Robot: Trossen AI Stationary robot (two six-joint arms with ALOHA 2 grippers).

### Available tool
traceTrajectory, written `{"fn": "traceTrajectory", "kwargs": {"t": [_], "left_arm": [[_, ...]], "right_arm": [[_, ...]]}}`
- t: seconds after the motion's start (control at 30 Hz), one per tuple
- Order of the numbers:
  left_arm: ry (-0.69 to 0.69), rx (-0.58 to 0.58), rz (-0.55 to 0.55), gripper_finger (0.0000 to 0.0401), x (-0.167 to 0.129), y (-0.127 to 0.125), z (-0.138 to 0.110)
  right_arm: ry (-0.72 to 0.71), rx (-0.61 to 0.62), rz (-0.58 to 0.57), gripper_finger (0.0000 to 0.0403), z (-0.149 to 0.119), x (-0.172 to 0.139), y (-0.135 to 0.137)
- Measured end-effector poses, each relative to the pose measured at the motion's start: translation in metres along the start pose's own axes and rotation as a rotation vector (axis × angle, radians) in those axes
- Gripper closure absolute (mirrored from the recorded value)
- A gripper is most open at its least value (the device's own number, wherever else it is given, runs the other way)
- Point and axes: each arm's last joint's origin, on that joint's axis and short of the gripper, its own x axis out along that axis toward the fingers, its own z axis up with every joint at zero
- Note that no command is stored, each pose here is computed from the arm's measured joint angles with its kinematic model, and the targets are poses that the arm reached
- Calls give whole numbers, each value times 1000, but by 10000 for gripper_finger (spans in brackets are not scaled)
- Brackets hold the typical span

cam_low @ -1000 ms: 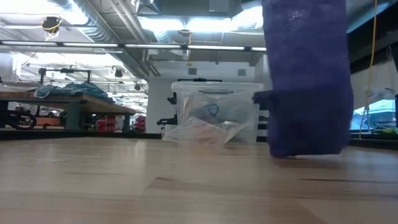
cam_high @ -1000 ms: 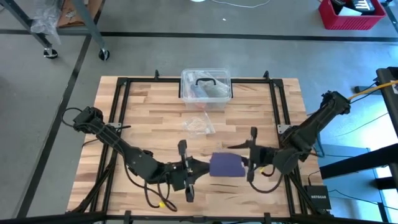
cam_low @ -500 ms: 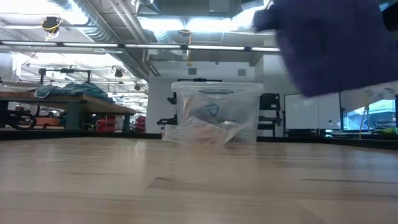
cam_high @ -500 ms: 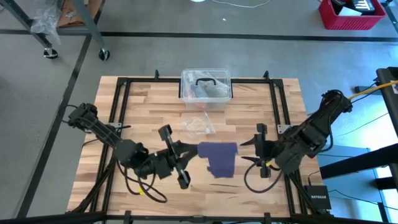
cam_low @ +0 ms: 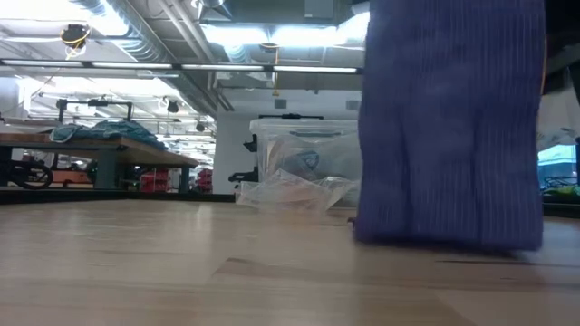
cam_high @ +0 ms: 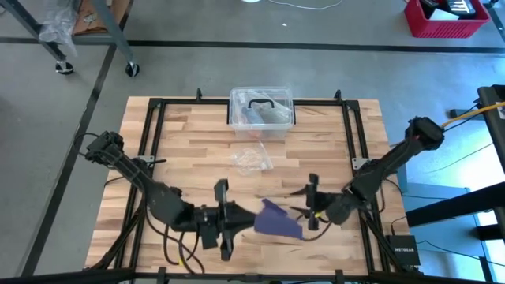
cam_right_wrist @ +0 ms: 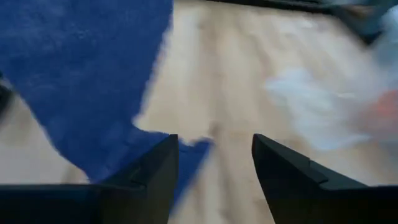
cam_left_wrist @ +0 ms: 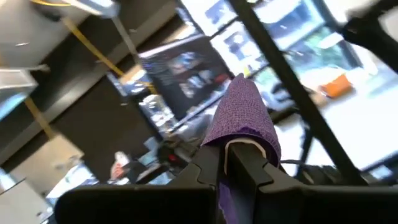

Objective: Roll bandage
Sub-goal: Roll the blue bandage

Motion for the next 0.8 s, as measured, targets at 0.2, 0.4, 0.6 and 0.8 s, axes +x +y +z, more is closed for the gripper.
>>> {"fn": "traceTrajectory", "kwargs": {"t": [0.2, 0.4, 0.6, 0.8], "left_arm": [[-59, -32, 66, 393, 0, 8, 7], [-120, -43, 110, 393, -5, 10, 16], [-136, -56, 129, 393, -7, 12, 19], [-175, -67, 214, 393, -9, 21, 24]], "right_arm": [[-66, 91, 114, 196, -31, 33, -7], [68, 41, 135, 196, -55, 60, -4], [229, -43, 74, 196, -70, 67, -7], [427, -172, -83, 196, -51, 51, -18]]}}
